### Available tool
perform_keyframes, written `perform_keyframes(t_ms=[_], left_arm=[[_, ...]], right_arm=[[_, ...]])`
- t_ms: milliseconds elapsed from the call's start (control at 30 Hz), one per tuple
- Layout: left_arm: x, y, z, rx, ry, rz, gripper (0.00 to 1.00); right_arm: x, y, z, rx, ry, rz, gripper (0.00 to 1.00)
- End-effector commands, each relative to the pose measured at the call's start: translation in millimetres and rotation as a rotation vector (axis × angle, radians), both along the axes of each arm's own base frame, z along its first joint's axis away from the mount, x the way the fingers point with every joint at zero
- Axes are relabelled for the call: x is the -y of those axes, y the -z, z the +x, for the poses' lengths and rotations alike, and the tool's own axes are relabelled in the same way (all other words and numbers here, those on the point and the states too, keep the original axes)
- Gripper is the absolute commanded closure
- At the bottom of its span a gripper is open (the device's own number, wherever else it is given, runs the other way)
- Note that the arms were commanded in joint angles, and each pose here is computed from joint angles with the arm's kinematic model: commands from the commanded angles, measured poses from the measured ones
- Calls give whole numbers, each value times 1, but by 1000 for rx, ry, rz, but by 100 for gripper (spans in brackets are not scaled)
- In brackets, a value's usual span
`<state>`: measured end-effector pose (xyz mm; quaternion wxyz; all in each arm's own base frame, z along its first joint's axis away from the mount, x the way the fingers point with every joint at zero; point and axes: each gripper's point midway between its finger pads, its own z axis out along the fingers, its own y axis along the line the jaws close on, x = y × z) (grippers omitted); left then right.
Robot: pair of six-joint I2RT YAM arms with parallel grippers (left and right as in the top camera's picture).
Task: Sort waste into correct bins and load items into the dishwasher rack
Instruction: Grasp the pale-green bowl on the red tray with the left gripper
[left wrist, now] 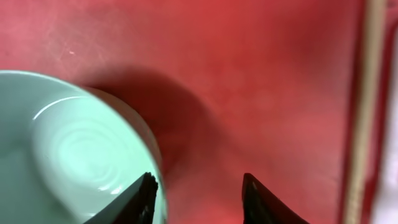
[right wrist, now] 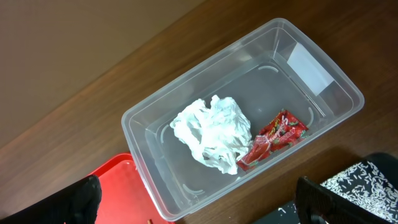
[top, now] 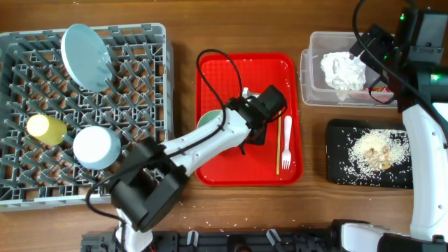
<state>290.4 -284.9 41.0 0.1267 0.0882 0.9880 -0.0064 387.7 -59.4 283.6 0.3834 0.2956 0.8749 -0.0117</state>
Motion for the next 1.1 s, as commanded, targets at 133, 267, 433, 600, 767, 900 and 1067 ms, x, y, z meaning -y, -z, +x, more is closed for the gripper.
perform_keyframes(t_ms=[133, 267, 433, 600, 767, 900, 1067], left_arm=[[-10, 3, 11, 49, -56, 52, 73], [-11, 4, 8, 38, -55, 56, 79], [-18, 13, 0, 9, -74, 71, 85], [-19, 10, -1, 7, -72, 74, 96], [-6, -65, 7, 110, -37, -59, 96], [-2, -109, -1, 149, 68, -154, 96], [-32, -171, 3, 196, 83, -316, 96]], right_arm=[[3, -1, 1, 0, 4, -15, 0], [3, -1, 1, 0, 4, -15, 0], [3, -1, 1, 0, 4, -15, 0], [3, -1, 1, 0, 4, -16, 0], [3, -1, 1, 0, 4, -15, 0], [3, -1, 1, 0, 4, -15, 0], [3, -1, 1, 0, 5, -15, 0]])
